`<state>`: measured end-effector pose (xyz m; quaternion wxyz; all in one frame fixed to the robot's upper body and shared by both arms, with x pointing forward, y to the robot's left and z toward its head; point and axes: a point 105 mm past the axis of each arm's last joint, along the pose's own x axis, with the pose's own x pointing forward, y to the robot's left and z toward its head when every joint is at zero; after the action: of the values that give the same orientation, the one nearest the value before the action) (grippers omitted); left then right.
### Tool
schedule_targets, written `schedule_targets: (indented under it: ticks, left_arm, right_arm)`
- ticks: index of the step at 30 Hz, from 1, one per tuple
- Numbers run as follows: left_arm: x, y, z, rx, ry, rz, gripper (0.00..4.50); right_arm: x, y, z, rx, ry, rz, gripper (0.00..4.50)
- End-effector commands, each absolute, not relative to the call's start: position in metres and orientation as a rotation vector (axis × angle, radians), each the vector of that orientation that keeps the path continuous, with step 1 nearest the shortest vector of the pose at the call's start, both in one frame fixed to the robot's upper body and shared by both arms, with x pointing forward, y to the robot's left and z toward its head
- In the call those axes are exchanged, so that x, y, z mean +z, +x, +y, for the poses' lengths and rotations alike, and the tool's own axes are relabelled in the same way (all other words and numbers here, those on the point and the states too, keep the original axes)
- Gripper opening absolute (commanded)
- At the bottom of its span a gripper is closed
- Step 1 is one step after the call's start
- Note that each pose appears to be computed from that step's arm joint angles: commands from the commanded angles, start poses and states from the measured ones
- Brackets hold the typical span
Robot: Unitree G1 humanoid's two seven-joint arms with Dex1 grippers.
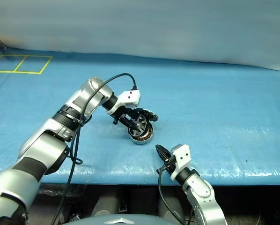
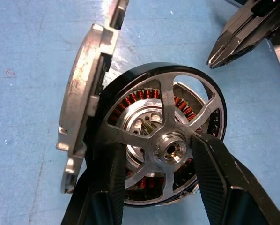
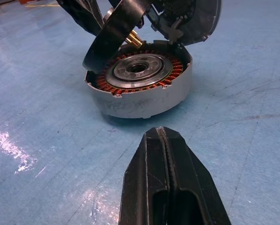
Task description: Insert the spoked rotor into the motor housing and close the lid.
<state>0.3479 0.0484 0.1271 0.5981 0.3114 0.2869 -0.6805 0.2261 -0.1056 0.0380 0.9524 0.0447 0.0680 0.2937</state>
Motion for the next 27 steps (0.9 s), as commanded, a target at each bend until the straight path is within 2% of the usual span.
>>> schedule_targets:
  ticks: [1,24,26,27]
  left_arm:
    - [0.144,0.349,0.045,-1.589,0.791,0.626,1.82]
    - [0.129,0.355,0.046,-1.567,0.911,0.69,1.82]
    - [0.13,0.355,0.043,-1.572,0.914,0.685,2.53]
    - [0.131,0.355,0.042,-1.578,0.914,0.681,2.74]
  right_arm:
    - [0.042,0.227,-0.103,0.599,0.091,0.115,0.0]
    - [0.042,0.23,-0.105,0.578,0.076,0.11,0.0]
    - [0.043,0.231,-0.105,0.574,0.074,0.108,0.0]
    - [0.043,0.231,-0.105,0.573,0.073,0.108,0.0]
